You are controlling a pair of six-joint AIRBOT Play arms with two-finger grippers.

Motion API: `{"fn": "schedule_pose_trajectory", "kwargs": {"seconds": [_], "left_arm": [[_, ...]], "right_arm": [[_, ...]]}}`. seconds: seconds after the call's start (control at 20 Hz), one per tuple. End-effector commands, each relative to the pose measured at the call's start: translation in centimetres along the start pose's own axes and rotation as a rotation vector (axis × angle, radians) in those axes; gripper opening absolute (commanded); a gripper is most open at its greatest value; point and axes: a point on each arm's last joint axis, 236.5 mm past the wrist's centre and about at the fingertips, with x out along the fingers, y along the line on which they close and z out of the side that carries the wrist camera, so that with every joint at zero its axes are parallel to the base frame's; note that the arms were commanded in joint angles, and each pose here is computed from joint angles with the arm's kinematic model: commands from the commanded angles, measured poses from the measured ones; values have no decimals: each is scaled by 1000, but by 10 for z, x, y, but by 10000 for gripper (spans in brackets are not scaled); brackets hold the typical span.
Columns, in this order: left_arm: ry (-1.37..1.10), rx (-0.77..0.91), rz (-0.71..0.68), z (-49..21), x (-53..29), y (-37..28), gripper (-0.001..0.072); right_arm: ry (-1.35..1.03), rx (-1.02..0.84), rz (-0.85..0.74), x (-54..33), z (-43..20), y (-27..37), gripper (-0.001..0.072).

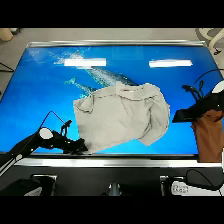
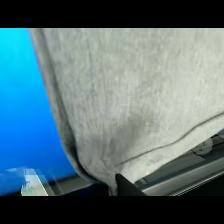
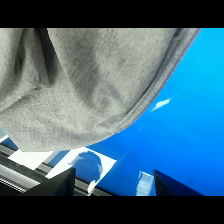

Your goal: Fold the shirts.

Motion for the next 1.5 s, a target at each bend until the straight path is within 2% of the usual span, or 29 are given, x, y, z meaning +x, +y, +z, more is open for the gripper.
{"fn": "schedule_pose_trajectory", "kwargs": {"seconds": [0.0,0.2,0.55,0.7,0.75,0.8,0.95,1.05,1.2,1.25,1.35,1.45], "left_arm": [[-36,17,-21,7,3,-7,27],[-40,39,-31,5,-2,-12,26],[-82,82,-62,5,-15,-25,26],[-87,86,-64,6,-17,-26,26],[-91,89,-66,7,-18,-28,26],[-103,98,-71,12,-21,-32,26],[-230,239,-67,47,-60,-64,24],[-449,401,-34,91,-140,-104,24],[-1013,503,29,127,-362,-168,24],[-1248,538,37,108,-456,-191,24],[-1661,608,17,27,-603,-230,25],[-1903,669,-2,-58,-673,-253,24]], "right_arm": [[-49,50,96,47,-14,21,515],[-61,101,69,83,-28,10,506],[-173,131,-29,81,-3,-15,481],[-200,180,-5,80,3,-11,187],[-200,179,13,80,4,-7,55],[-209,168,22,79,6,-4,23],[-331,59,-40,33,37,-4,21],[-544,-126,-181,-61,83,5,21],[-1013,-383,-513,-289,113,73,22],[-1215,-456,-660,-379,95,115,22],[-1556,-607,-954,-516,18,209,22],[-1784,-656,-1074,-574,-62,279,22]]}}
